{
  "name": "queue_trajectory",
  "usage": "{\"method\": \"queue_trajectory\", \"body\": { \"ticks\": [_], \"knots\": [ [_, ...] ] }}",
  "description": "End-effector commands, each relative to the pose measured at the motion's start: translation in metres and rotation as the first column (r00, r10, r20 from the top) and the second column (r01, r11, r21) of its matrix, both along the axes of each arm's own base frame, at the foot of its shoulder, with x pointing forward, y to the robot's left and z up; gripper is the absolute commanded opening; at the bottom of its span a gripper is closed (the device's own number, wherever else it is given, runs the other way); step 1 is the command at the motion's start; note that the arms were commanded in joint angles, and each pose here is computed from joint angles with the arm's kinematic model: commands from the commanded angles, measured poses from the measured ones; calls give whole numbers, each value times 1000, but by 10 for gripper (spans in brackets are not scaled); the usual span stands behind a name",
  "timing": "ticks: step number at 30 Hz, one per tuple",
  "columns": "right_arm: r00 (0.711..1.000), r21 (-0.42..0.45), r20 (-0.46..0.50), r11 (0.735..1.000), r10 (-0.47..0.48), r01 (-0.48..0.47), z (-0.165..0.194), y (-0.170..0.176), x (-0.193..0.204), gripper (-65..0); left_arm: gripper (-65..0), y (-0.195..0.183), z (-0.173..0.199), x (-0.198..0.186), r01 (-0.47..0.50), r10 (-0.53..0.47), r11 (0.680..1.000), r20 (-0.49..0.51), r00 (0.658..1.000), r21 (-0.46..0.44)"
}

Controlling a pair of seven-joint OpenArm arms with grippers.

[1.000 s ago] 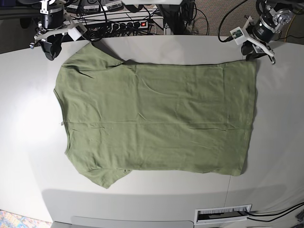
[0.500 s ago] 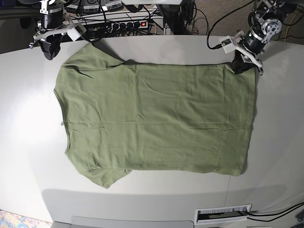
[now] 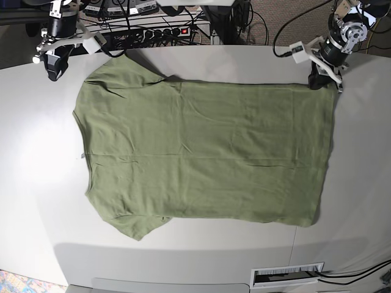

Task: Fold the T-shirt properly
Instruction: 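Lower both grippers onto the shirt edge nearest the arms and grasp, then pull the grasped shirt edge toward the arm bases with both grippers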

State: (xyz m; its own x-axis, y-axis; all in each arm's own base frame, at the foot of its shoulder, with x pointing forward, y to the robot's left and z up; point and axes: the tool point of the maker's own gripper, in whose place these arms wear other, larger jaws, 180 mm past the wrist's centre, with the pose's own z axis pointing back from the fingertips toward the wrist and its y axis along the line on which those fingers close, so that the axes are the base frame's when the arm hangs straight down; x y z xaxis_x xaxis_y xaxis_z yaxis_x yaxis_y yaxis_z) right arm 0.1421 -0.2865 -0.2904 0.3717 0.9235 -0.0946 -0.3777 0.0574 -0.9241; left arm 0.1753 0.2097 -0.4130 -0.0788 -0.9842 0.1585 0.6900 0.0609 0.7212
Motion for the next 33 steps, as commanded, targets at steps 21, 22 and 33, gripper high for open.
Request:
{"method": "queue_trajectory", "body": {
  "ticks": [21,22,33],
  "knots": [
    [911,374,-373,927,179,-29,-68,54,-11,-360,-650,-4,5,-16,24,-24,1000,-13,1000,-3],
    [910,388,-371,921,184,-28,-68,56,-9,-360,-650,-4,5,-16,24,-24,1000,-13,1000,-3],
    [896,472,-379,881,233,-29,-72,71,-6,-360,-650,-4,5,-16,24,-24,1000,-13,1000,-3]
  ]
}}
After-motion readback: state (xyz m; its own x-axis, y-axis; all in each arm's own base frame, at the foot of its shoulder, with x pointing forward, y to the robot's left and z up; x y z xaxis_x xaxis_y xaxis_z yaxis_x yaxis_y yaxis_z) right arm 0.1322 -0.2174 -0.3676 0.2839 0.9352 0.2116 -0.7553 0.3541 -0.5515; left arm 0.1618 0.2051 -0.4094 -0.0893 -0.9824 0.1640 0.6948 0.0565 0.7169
